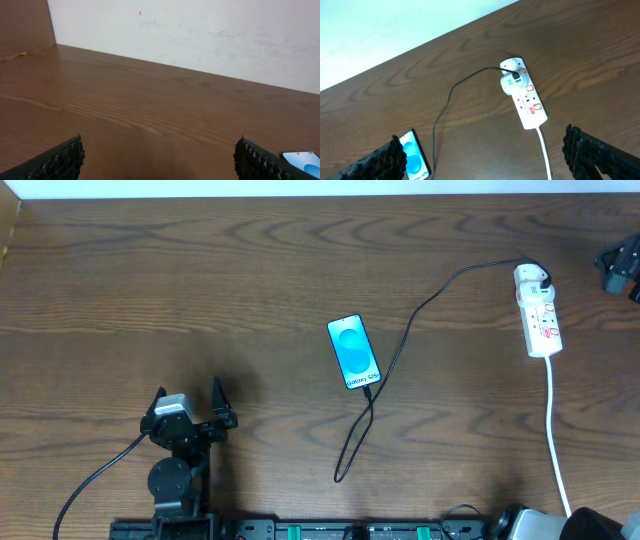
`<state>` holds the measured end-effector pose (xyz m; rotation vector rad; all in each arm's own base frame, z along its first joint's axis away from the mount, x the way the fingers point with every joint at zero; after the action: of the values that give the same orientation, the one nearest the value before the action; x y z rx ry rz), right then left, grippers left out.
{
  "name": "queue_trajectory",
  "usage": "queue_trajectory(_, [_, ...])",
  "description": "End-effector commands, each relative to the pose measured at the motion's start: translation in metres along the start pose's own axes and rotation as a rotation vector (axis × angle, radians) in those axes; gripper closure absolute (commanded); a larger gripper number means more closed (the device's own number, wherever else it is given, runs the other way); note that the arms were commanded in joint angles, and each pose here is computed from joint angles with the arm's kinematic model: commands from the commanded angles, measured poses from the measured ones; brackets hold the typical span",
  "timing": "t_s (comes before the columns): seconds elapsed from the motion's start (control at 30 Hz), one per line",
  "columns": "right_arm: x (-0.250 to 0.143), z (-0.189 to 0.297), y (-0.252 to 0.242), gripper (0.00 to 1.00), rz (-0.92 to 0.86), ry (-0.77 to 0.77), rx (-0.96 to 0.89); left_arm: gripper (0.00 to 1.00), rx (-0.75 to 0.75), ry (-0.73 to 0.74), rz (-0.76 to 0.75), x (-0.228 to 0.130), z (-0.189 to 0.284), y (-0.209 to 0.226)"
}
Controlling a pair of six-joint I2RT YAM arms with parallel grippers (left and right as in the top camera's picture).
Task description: Plug charger to phone and switch on socket
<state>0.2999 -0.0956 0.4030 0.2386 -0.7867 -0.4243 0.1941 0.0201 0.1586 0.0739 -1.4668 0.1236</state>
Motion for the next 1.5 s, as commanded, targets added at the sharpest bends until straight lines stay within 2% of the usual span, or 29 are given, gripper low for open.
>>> queue_trajectory(0.0, [0.001, 0.004, 0.001, 0.01, -0.003, -0.012, 0.003, 0.05, 0.011, 0.055, -0.023, -0.015, -0.001, 0.002])
queue_trajectory(0.43, [0.001, 0.003, 0.001, 0.01, -0.004, -0.01, 0.003, 0.05, 0.011, 0.055, -0.023, -0.015, -0.001, 0.002])
queue_trajectory(0.8, [-0.002, 0.027, 0.005, 0.01, 0.02, -0.073, -0.035, 0.05, 0.011, 0.055, -0.023, -0.015, -0.001, 0.002])
queue_trajectory(1.13, [-0.015, 0.037, 0.054, 0.01, 0.171, -0.172, 0.106, 0.05, 0.011, 0.055, -0.023, -0.015, -0.001, 0.002])
queue_trajectory(1.47, [-0.072, -0.019, 0.086, 0.01, 0.344, -0.326, 0.315, 0.05, 0.011, 0.055, -0.023, -0.015, -0.001, 0.002])
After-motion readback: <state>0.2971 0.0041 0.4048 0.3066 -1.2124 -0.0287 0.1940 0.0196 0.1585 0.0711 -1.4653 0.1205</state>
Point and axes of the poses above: each gripper's point midway between its finger pads, its own z axis back along the fingers, its own y axis along the line the jaws close on, x = y × z, the point moved 5 cm from there along z, back along the fingers, and after that the axes turned 6 degrees about -z, right-handed, at the moved point
